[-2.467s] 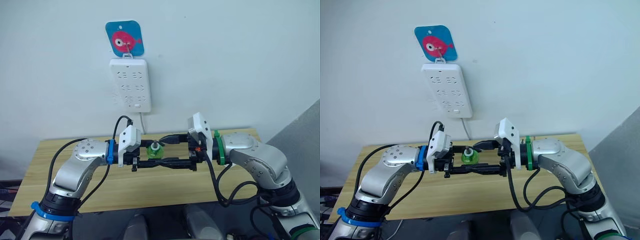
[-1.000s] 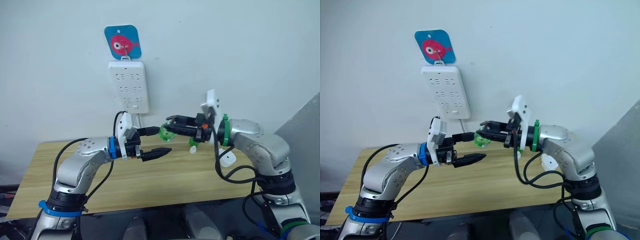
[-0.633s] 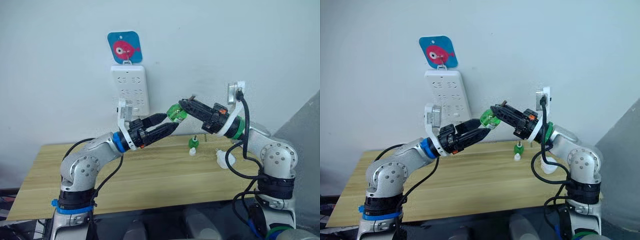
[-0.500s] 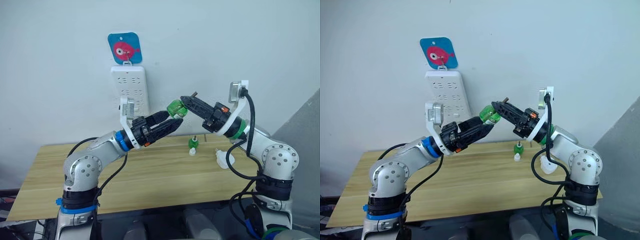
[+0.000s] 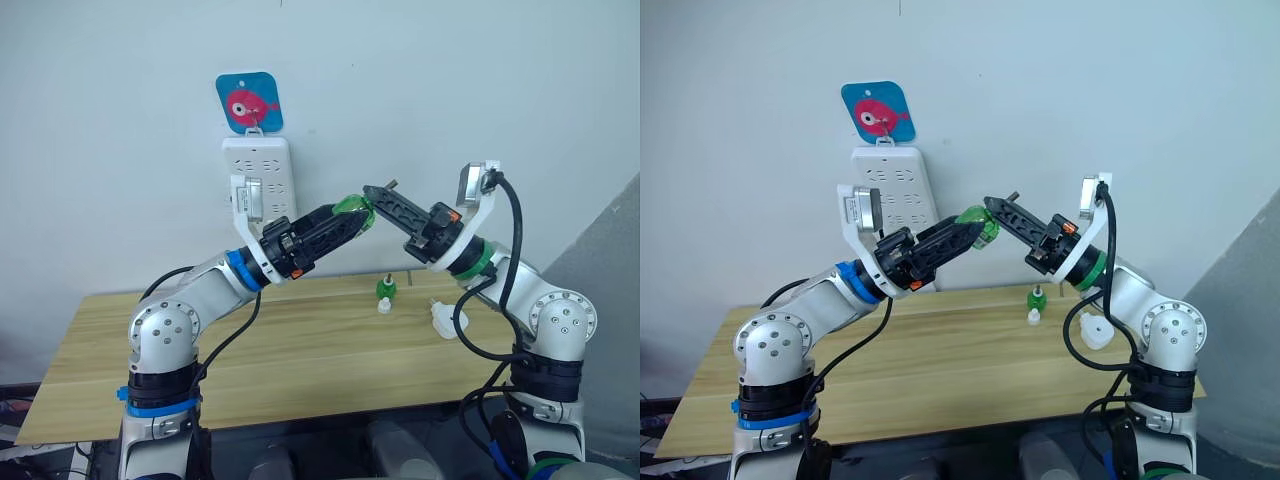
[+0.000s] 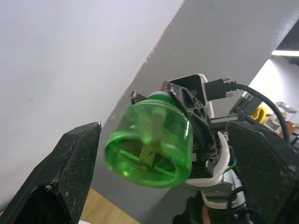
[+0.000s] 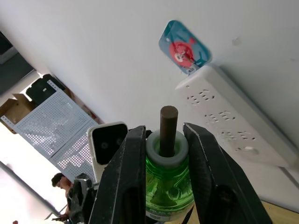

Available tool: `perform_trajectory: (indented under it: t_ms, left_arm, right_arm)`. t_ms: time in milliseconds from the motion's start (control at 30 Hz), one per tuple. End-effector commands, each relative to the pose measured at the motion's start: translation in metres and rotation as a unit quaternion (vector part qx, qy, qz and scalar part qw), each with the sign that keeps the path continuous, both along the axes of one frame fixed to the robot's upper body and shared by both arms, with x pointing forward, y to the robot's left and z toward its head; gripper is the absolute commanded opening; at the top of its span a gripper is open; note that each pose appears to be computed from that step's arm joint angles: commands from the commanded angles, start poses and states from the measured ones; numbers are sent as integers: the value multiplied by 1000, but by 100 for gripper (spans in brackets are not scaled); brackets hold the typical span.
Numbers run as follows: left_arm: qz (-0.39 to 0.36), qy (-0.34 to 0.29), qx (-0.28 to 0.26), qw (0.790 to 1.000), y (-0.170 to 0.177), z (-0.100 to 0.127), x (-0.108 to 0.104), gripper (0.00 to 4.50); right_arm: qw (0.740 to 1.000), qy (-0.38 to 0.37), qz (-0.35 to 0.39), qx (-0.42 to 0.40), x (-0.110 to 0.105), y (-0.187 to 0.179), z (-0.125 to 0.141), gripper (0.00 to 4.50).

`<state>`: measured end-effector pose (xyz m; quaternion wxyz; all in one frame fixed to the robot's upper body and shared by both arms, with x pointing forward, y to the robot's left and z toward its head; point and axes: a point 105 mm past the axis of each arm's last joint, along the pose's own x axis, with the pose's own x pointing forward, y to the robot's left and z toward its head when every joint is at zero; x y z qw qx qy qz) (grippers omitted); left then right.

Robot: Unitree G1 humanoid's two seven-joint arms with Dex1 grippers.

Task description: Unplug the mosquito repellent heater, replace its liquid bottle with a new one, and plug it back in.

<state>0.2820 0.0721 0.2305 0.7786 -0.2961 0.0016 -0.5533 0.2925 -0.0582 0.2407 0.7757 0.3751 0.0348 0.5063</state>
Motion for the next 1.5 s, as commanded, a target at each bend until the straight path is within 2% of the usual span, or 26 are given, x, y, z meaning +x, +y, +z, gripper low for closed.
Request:
perform_trajectory:
  t_ms: [33, 400, 500, 633, 667, 1067, 1267, 1400, 1500]
  left_arm:
    - [-10, 3, -8, 1000, 0, 3, -2, 450]
    - [-8, 12, -15, 1000, 4, 0, -1, 450]
    - [-4, 17, -24, 1000, 7, 1, 0, 387]
    - [-2, 21, -28, 999, 9, 0, 0, 262]
    - [-2, 22, -29, 999, 9, 0, 1, 243]
    - [-1, 25, -33, 999, 10, -1, 2, 240]
    - [12, 28, -34, 999, 13, -4, 4, 240]
    - [29, 35, -31, 999, 19, -9, 7, 240]
    - [35, 38, -23, 998, 22, -13, 8, 240]
  right_arm:
    - [999, -26, 15, 19, -10, 3, 14, 86]
    - [999, -27, 16, 23, -11, 4, 17, 86]
    - [999, -28, 16, 25, -11, 5, 18, 86]
    - [999, -28, 16, 26, -11, 5, 18, 86]
    - [999, -28, 17, 26, -11, 5, 18, 86]
    - [999, -22, 15, 29, -11, 4, 17, 86]
    - [1000, -19, -19, 6, -4, -10, 15, 292]
    - [995, -1, -69, -72, 1, -35, -11, 447]
    - [985, 13, -109, -136, 1, -57, -32, 450]
